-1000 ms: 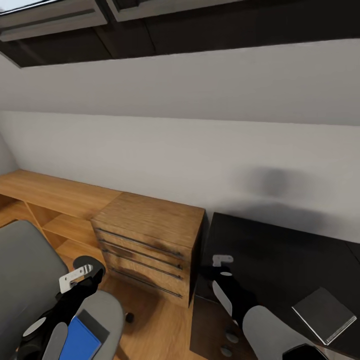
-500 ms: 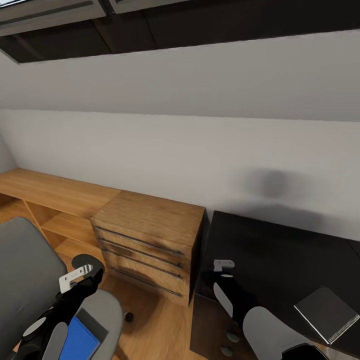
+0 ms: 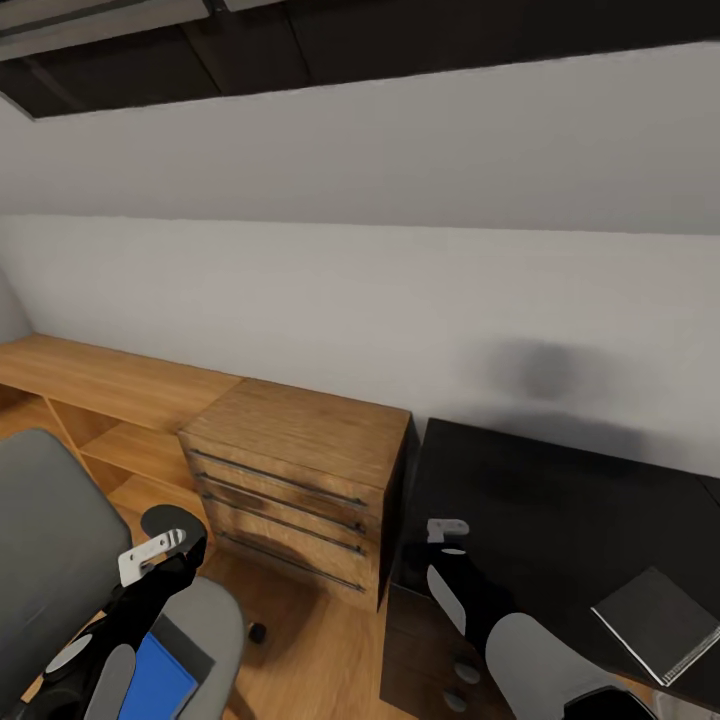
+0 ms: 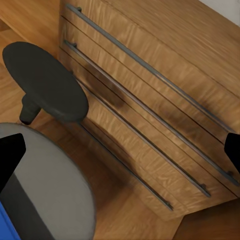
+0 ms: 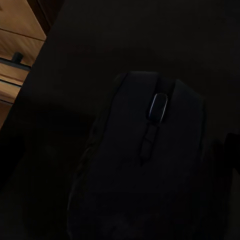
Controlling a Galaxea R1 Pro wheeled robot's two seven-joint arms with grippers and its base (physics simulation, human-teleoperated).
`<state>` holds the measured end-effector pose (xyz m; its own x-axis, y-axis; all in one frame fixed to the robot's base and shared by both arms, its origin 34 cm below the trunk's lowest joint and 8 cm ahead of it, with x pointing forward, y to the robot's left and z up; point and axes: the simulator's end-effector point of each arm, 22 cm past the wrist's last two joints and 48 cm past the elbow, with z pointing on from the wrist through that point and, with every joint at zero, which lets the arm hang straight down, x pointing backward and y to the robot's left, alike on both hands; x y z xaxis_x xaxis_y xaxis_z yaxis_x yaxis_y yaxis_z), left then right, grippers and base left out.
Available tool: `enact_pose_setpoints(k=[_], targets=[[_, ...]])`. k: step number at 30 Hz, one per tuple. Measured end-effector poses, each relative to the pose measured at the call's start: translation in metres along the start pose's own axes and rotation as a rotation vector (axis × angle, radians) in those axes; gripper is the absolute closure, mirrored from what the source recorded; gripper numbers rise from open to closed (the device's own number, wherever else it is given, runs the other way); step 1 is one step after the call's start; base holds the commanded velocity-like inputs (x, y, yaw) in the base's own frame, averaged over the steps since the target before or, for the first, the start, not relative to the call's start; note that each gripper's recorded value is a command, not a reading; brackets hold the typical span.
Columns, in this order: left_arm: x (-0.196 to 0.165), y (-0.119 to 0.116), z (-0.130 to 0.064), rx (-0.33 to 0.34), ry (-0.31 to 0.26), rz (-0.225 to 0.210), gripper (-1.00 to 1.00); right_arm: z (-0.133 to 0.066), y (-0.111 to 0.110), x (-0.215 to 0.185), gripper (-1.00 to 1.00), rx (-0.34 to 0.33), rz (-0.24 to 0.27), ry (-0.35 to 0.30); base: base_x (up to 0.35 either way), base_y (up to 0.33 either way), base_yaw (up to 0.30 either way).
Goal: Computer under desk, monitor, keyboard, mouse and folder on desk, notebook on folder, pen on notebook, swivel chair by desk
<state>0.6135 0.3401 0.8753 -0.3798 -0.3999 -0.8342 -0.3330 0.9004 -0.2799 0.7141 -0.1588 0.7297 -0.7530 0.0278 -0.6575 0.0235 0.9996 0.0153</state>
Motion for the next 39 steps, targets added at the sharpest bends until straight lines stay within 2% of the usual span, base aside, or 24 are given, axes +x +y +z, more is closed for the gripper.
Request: enact_pose_setpoints(k=[6, 7, 39], targets=[[0.0, -0.0002, 0.0, 0.0, 0.0, 0.0, -1.0, 0.0, 0.0, 0.0, -1.0, 0.0, 0.0, 0.0, 0.0, 0.0, 0.0], [0.0, -0.0001, 0.0, 0.0, 0.0, 0.0, -1.0, 0.0, 0.0001, 0.0, 1.0, 0.0, 0.0, 0.0, 0.0, 0.0, 0.0], [0.0012, -0.0029, 0.0001, 0.006, 0.002, 0.002, -1.0, -0.0002, 0.001, -0.0018, 1.0, -0.004, 0.008, -0.004, 0.0, 0.0, 0.0]])
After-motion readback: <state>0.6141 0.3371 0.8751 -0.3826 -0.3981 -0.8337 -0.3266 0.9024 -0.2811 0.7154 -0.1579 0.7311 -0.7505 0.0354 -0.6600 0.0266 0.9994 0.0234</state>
